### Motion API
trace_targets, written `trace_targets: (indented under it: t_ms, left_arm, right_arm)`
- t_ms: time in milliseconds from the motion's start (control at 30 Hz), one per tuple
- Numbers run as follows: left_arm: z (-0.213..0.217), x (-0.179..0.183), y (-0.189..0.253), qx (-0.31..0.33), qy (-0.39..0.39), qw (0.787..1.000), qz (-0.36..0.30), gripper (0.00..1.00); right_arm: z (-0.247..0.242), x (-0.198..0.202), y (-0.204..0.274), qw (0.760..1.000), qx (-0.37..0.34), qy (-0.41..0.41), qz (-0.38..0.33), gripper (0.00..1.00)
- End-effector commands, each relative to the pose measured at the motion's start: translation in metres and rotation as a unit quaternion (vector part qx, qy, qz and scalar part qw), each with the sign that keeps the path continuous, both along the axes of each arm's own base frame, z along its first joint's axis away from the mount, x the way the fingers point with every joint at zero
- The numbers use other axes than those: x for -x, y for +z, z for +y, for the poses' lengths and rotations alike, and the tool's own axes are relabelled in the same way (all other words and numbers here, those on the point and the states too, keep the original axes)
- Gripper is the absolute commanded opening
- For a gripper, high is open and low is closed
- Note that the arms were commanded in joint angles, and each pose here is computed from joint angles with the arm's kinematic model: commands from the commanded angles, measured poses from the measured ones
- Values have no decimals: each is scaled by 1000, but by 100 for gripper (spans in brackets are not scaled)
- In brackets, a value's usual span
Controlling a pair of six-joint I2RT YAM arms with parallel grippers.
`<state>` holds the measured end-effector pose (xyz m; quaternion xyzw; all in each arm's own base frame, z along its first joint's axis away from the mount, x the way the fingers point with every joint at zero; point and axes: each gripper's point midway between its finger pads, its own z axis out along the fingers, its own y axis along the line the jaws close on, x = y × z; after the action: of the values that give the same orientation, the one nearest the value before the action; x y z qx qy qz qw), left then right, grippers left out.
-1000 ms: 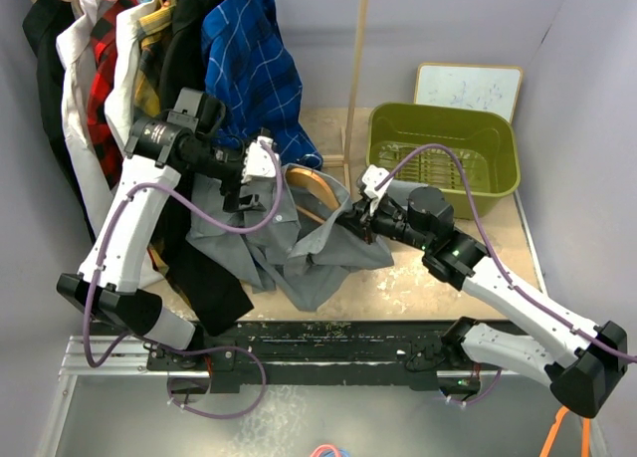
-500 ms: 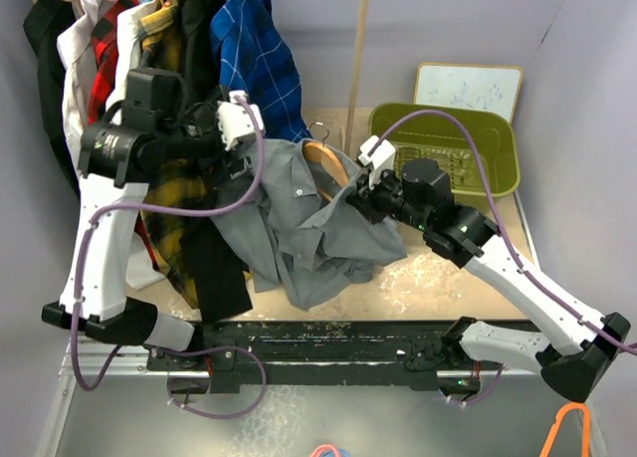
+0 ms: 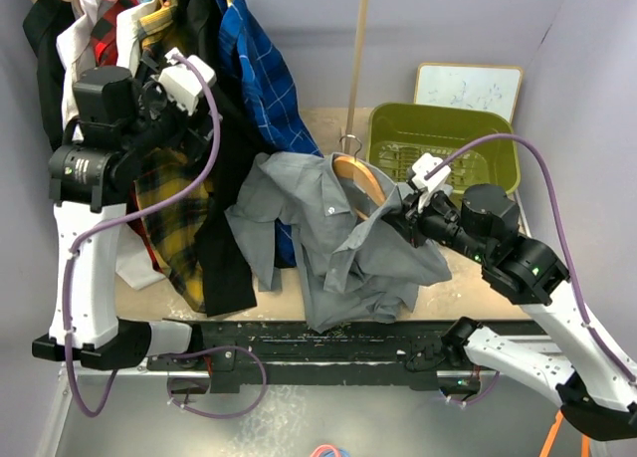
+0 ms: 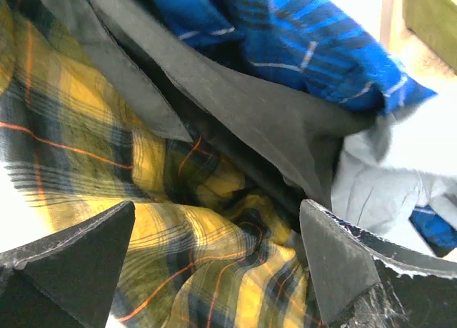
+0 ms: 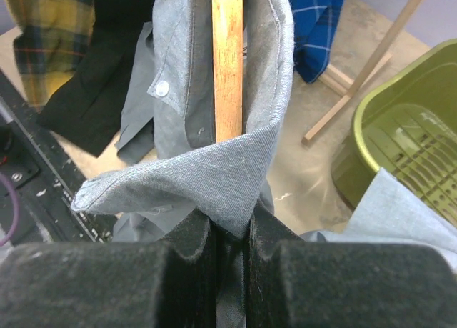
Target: Place the shirt on the hanger
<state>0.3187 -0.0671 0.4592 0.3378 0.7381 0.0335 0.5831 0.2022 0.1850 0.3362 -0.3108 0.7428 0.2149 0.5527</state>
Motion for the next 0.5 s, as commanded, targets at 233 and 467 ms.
trace_targets:
  t_ms: [233,467]
  left_arm:
    - [-72,43,36,145,-183,972,30,99]
    - [-89,41,69,189,-213,958,6,99]
  right_arm:
    - [8,71,24,987,-59,146,0,0]
    - [-22,61,52,992,-97,54,-52,0]
